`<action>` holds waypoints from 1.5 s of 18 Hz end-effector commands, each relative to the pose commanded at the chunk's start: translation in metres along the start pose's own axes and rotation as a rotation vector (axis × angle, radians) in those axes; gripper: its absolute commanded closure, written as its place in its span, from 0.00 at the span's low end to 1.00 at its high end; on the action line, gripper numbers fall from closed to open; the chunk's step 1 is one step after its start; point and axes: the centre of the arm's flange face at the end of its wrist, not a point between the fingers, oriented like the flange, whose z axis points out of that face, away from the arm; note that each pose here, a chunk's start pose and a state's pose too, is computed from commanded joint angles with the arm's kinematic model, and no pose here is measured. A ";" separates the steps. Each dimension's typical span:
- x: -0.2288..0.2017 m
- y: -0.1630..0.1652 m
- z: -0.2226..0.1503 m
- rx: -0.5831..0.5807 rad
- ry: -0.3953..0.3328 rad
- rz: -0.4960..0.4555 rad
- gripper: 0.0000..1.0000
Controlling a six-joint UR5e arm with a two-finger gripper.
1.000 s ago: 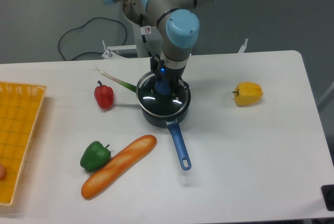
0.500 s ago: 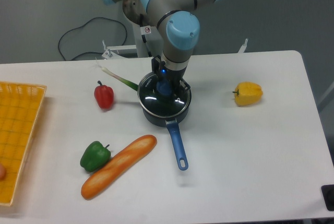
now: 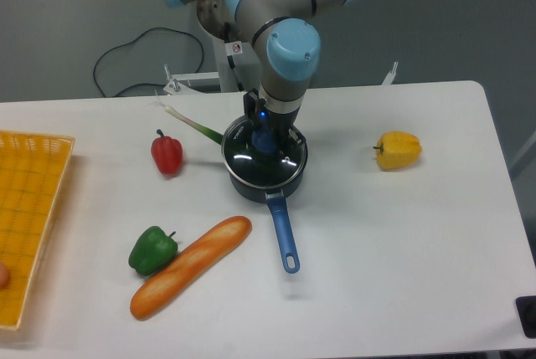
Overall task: Close the pot lid
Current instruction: 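Adjust the lid to seat it flat on the saucepan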
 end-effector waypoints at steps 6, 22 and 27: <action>-0.002 0.000 0.002 -0.001 0.004 0.000 0.57; -0.011 -0.003 -0.016 -0.007 0.020 0.004 0.24; -0.011 -0.002 -0.016 -0.006 0.020 0.002 0.22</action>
